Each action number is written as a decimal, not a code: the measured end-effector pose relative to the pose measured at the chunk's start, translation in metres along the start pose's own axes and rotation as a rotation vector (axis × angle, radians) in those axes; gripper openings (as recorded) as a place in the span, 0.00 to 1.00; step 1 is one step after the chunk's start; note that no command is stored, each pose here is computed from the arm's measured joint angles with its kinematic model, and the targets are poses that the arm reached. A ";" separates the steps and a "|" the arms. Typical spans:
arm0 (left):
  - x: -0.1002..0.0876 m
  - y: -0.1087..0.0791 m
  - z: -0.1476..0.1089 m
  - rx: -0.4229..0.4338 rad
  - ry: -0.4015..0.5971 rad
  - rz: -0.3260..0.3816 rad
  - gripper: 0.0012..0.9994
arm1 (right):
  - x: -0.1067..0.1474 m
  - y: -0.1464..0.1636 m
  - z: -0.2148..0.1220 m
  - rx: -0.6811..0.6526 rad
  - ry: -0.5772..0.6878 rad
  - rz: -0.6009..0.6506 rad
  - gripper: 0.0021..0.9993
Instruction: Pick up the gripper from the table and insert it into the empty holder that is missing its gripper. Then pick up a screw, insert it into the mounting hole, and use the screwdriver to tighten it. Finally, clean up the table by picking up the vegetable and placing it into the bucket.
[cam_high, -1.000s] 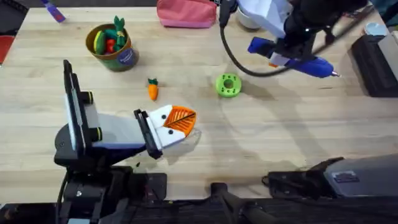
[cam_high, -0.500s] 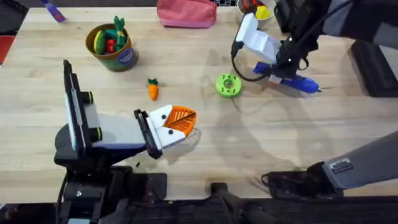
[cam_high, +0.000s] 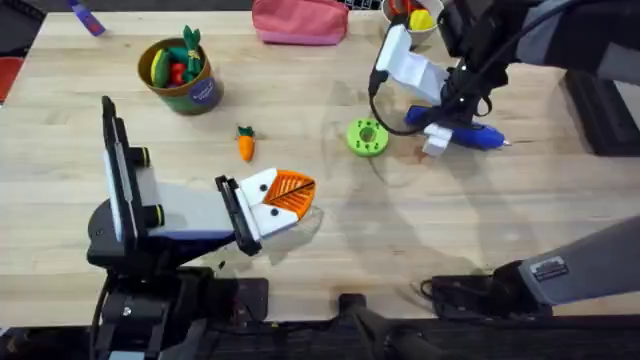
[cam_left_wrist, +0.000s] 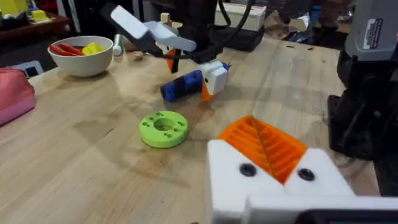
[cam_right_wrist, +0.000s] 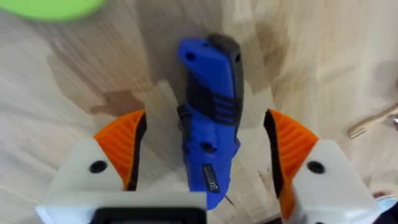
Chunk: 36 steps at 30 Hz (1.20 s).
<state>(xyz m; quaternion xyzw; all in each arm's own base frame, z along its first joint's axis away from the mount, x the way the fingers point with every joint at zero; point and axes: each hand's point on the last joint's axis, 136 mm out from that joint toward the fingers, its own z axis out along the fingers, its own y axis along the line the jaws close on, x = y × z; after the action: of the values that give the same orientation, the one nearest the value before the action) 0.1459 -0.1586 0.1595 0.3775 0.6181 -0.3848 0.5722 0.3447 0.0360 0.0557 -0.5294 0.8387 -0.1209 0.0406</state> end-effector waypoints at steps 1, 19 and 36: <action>0.000 0.000 0.000 0.000 0.000 0.001 0.02 | -0.005 0.001 -0.006 0.007 -0.021 0.006 0.99; -0.006 0.024 -0.002 -0.136 -0.021 -0.040 0.99 | -0.037 -0.011 -0.129 0.122 -0.439 0.736 0.99; -0.074 0.105 -0.066 -0.794 0.337 -0.334 0.99 | -0.006 0.003 -0.195 0.108 -0.611 1.044 0.99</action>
<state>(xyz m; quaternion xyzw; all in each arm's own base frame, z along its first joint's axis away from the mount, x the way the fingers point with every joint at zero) 0.2184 -0.0569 0.2316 0.0817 0.8543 -0.1388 0.4942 0.3063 0.0742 0.2436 -0.0559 0.9307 0.0301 0.3602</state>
